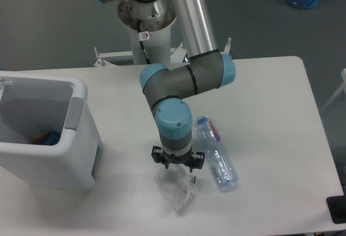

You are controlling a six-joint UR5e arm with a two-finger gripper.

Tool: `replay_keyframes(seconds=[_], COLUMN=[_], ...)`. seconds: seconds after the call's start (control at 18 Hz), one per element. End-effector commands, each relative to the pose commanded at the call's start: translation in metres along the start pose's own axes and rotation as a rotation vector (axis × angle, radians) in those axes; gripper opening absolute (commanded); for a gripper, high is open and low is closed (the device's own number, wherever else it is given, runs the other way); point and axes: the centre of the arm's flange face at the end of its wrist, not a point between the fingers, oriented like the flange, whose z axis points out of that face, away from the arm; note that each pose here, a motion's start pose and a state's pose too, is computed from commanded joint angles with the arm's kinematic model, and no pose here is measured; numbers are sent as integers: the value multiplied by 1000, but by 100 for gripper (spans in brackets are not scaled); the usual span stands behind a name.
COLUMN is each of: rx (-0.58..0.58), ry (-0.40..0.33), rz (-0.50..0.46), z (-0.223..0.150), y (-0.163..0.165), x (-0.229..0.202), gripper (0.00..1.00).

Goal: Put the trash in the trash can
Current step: 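Lower the gripper onto the crumpled clear plastic bag and close it, then lift the bag and carry it over the white trash bin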

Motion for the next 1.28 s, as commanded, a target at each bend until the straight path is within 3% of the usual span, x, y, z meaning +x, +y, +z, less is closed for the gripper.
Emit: replay_keyframes(seconds=[0.28,0.67,1.0,1.28], rx=[36,243,461,601], ry=[10,162,289,337], rz=[-7,-82,-88,-64], z=[-17,-82,-172,-252], y=[-1,9,22,35], x=[-5,-31,-19,17], gripper=[0,0,0,0])
